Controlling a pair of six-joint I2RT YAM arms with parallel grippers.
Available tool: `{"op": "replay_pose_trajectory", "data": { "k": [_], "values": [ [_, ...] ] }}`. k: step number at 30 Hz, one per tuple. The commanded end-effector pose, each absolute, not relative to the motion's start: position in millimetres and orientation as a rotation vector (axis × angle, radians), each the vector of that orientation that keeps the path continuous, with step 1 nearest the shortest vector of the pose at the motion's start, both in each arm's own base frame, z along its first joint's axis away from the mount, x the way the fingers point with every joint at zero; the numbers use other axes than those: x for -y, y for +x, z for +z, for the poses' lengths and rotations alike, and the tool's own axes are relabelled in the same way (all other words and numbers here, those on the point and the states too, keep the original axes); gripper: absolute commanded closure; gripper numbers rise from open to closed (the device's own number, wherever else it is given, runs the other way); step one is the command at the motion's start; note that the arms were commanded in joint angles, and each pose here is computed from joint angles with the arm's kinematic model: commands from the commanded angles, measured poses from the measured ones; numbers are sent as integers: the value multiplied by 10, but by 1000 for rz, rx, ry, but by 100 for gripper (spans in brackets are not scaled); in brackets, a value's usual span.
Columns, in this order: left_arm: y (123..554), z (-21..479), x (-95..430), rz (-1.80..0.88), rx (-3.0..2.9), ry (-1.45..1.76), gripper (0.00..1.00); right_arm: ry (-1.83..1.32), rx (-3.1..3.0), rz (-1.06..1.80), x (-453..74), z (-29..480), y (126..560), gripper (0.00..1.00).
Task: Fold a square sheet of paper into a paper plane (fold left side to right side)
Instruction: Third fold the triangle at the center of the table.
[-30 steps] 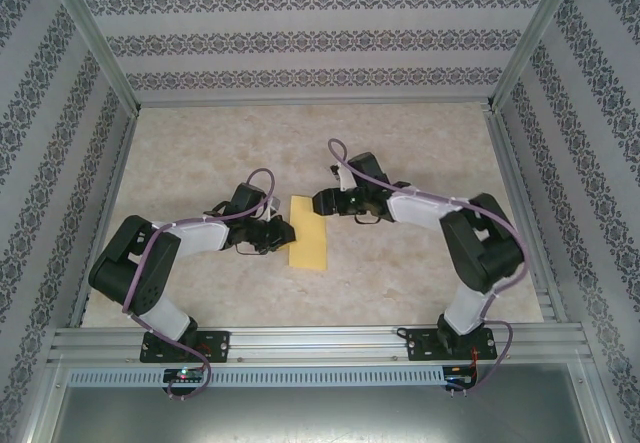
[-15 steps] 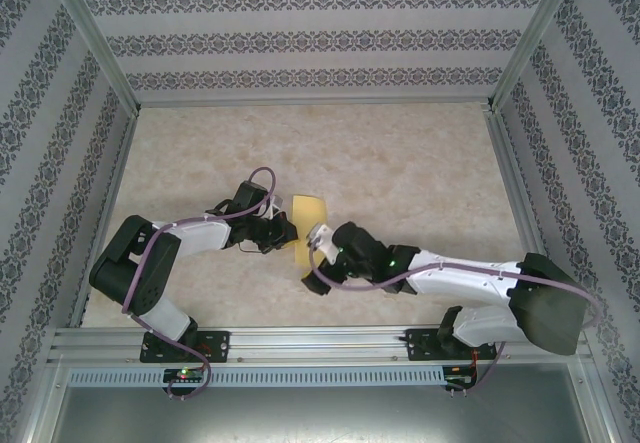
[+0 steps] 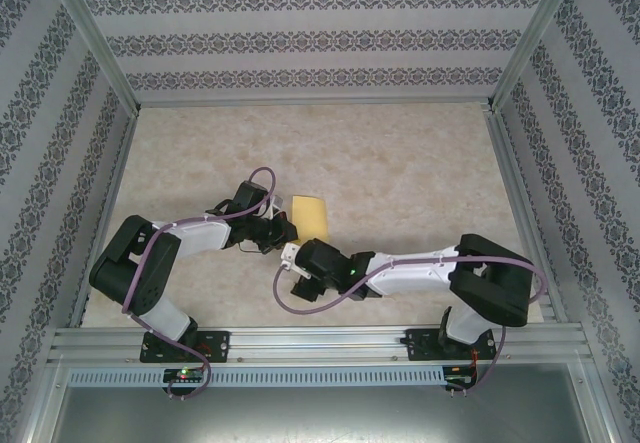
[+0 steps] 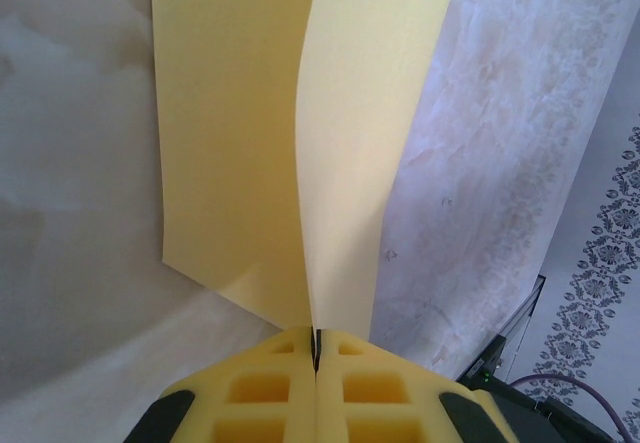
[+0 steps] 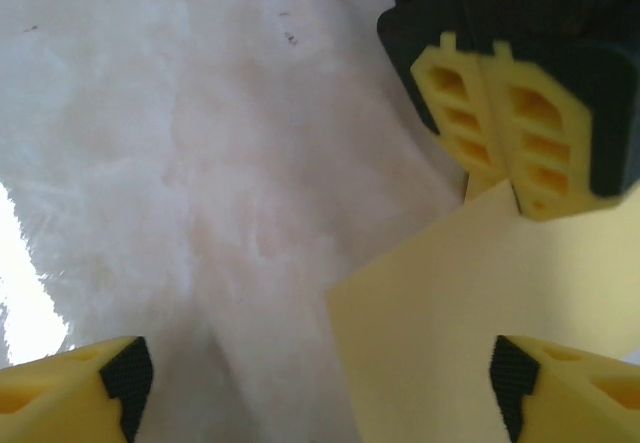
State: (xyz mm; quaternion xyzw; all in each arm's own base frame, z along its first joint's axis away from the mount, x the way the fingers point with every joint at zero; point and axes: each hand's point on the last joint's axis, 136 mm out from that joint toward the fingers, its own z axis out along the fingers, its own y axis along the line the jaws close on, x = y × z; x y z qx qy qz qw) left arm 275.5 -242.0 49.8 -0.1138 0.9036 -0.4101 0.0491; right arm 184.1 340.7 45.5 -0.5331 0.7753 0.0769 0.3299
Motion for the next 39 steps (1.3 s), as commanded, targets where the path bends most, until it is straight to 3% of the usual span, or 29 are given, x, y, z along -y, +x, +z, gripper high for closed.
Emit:
{"op": "replay_pose_trajectory", "data": {
  "k": [1,4,14,19,29,34,39],
  "values": [
    [2770,575,2501,-1289,-2736,-319,94,-1371,-1980,169,-3534,542,1948,17],
    [2758,563,2495,-1278,-2743,-311,94,-1337,-1971,176,-3557,583,1997,26],
    [2751,540,2471,-1248,-2755,-299,93,-1293,-1972,280,-3572,746,2005,83],
    [2756,541,2458,-1226,-2761,-286,88,-1286,-2011,340,-3512,726,1979,100],
    [2819,806,2154,-1091,-2742,-231,55,-1266,-2095,498,-3472,684,1952,100],
    [2913,1023,1937,-1072,-2679,-242,53,-1242,-2122,545,-3473,662,1970,100],
    [3106,1092,2109,-1158,-2655,-132,64,-1194,-2150,601,-3466,659,2011,100]
  ]
}}
